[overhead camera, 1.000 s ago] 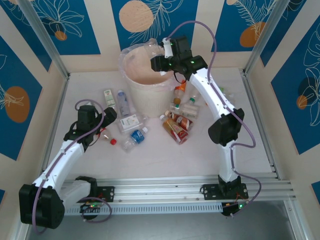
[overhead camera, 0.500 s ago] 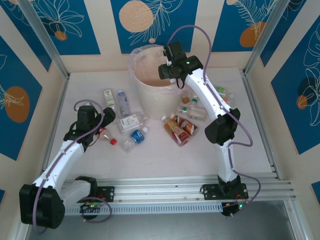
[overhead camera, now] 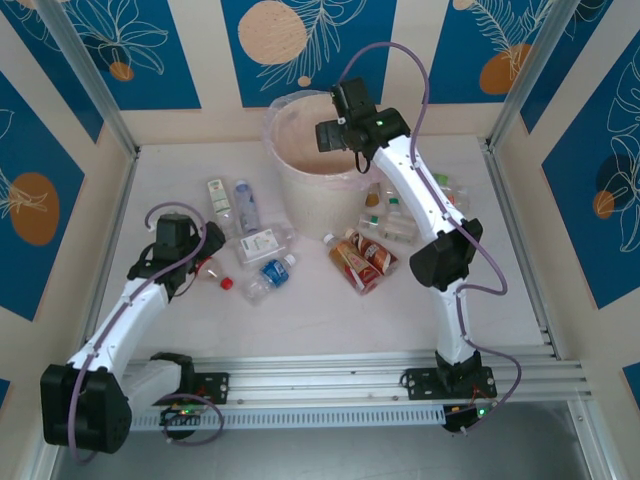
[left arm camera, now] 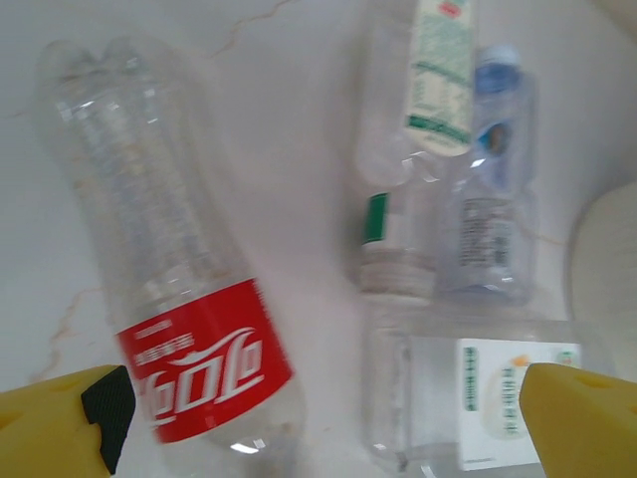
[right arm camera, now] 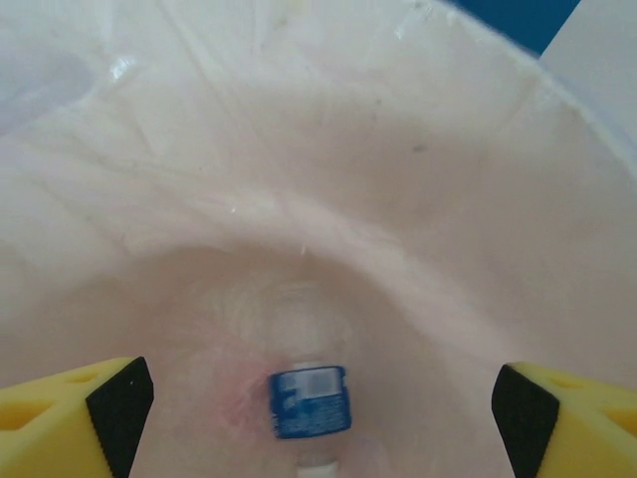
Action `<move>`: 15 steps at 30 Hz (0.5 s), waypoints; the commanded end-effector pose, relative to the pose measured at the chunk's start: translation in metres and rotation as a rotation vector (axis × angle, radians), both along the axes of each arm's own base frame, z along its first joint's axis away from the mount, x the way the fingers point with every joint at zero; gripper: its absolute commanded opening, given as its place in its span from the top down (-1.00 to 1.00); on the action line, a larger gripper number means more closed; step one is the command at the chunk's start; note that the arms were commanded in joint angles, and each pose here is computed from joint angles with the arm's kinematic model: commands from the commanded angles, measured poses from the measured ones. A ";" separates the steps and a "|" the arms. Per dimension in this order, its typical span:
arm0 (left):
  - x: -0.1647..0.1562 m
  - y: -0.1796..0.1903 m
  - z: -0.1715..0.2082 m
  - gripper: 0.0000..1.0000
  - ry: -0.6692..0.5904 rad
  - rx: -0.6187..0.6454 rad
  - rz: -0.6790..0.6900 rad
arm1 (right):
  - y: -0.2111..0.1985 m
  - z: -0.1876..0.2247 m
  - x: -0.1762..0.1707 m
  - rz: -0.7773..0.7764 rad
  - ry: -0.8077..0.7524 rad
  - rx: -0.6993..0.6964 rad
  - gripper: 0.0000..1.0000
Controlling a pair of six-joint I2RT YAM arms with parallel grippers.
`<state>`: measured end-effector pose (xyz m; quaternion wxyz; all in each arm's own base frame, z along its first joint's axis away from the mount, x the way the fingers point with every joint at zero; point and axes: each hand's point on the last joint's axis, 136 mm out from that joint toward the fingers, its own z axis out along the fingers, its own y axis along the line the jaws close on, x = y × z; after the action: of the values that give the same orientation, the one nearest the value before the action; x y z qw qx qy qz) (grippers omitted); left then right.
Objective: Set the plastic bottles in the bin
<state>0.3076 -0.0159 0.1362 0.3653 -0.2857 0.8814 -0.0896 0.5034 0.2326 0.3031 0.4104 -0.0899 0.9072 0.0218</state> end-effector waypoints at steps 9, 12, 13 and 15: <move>-0.026 0.046 -0.018 -1.00 0.195 0.112 0.232 | 0.006 0.133 -0.078 0.208 -0.409 0.279 -0.95; -0.022 0.048 -0.022 -1.00 0.187 0.085 0.259 | -0.003 0.142 -0.113 0.280 -0.491 0.365 -0.99; -0.019 0.047 -0.024 -1.00 0.184 0.073 0.267 | -0.006 0.140 -0.121 0.292 -0.504 0.380 -0.99; -0.015 0.045 -0.027 -1.00 0.195 0.046 0.281 | -0.019 0.135 -0.141 0.296 -0.541 0.396 -0.99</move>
<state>0.2872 0.0234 0.1060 0.2943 -0.3727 0.8799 0.0113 0.3769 0.2102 0.4143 0.5861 -0.1289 0.7785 0.1838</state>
